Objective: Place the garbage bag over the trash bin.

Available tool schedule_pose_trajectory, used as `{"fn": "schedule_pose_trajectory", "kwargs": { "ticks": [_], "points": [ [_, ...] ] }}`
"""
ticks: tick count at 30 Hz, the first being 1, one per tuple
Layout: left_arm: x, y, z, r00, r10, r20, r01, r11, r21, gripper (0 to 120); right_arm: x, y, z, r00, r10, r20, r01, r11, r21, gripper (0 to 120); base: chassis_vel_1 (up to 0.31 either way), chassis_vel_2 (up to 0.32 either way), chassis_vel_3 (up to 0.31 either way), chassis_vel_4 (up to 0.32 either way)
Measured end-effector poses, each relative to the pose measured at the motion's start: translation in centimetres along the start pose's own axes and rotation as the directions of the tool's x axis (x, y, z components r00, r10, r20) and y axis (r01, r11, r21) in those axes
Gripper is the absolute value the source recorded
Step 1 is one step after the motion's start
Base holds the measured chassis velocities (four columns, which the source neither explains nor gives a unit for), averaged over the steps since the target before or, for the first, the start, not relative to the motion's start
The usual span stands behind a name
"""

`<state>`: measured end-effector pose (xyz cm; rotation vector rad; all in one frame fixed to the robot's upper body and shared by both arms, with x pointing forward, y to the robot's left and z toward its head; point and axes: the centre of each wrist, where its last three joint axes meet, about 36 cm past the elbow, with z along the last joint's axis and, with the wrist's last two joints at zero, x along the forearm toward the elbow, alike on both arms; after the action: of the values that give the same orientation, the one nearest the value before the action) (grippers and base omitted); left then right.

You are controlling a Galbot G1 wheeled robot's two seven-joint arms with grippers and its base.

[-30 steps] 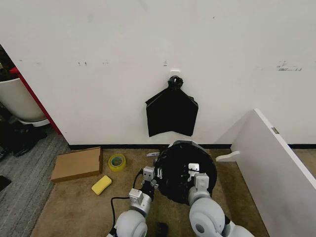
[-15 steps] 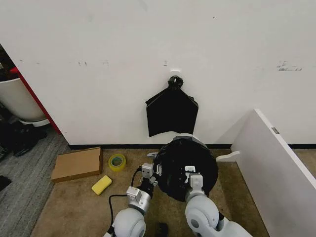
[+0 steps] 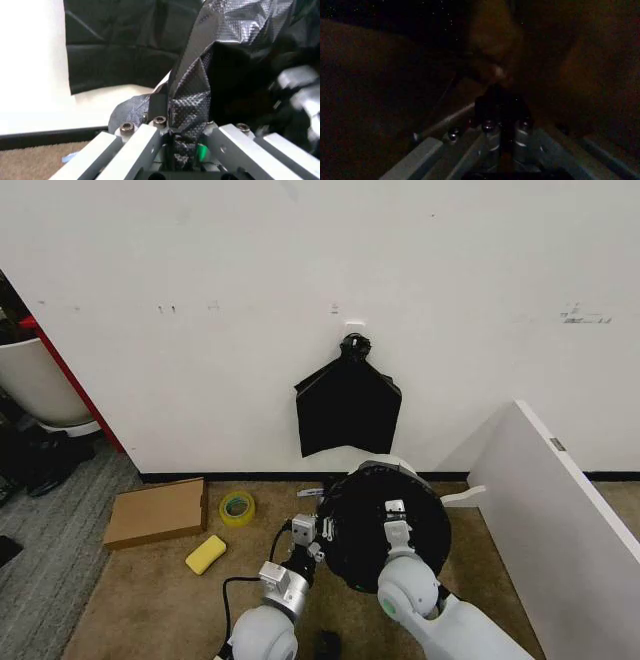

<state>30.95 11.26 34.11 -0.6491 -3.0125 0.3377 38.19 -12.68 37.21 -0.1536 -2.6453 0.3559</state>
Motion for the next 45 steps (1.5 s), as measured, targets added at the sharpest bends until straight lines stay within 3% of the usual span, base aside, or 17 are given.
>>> {"fn": "schedule_pose_trajectory", "kwargs": {
  "ticks": [7, 13, 19, 30, 38, 45],
  "points": [
    [-0.2, 0.4, 0.4, 1.0, -0.013, -0.009, 0.013, 1.0, -0.007, 1, 2.4, -0.5, 1.3, 0.997, -0.032, 0.07, 0.032, 0.999, 0.001, 0, 0.0, 0.0, 0.0, 0.0],
    [-0.4, 0.6, 0.6, 1.0, -0.019, -0.011, 0.019, 1.0, -0.003, 1, 7.1, 0.2, 2.0, 0.98, -0.196, -0.041, 0.19, 0.975, -0.115, 0, 0.0, 0.0, 0.0, 0.0],
    [0.0, 0.3, 0.2, 1.0, -0.007, -0.003, 0.007, 1.0, -0.007, 1, 6.1, 0.4, 0.2, 0.96, -0.214, -0.182, 0.192, 0.972, -0.133, 0, 0.0, 0.0, 0.0, 0.0],
    [0.9, 0.1, -0.5, 1.0, 0.018, 0.019, -0.018, 1.0, -0.006, 1, 2.5, 1.1, -1.0, 0.953, -0.124, -0.277, 0.122, 0.992, -0.021, 0, 0.0, 0.0, 0.0, 0.0],
    [1.2, -0.1, -1.0, 0.999, 0.024, 0.028, -0.024, 1.0, 0.002, 1, 0.9, 0.9, 0.3, 0.977, -0.044, -0.21, 0.059, 0.996, 0.064, 0, 0.0, 0.0, 0.0, 0.0],
    [1.1, 0.1, -0.9, 1.0, 0.02, 0.024, -0.02, 1.0, 0.003, 1, 0.9, 0.5, 0.0, 0.996, -0.039, -0.082, 0.041, 0.999, 0.021, 0, 0.0, 0.0, 0.0, 0.0]
  ]
}}
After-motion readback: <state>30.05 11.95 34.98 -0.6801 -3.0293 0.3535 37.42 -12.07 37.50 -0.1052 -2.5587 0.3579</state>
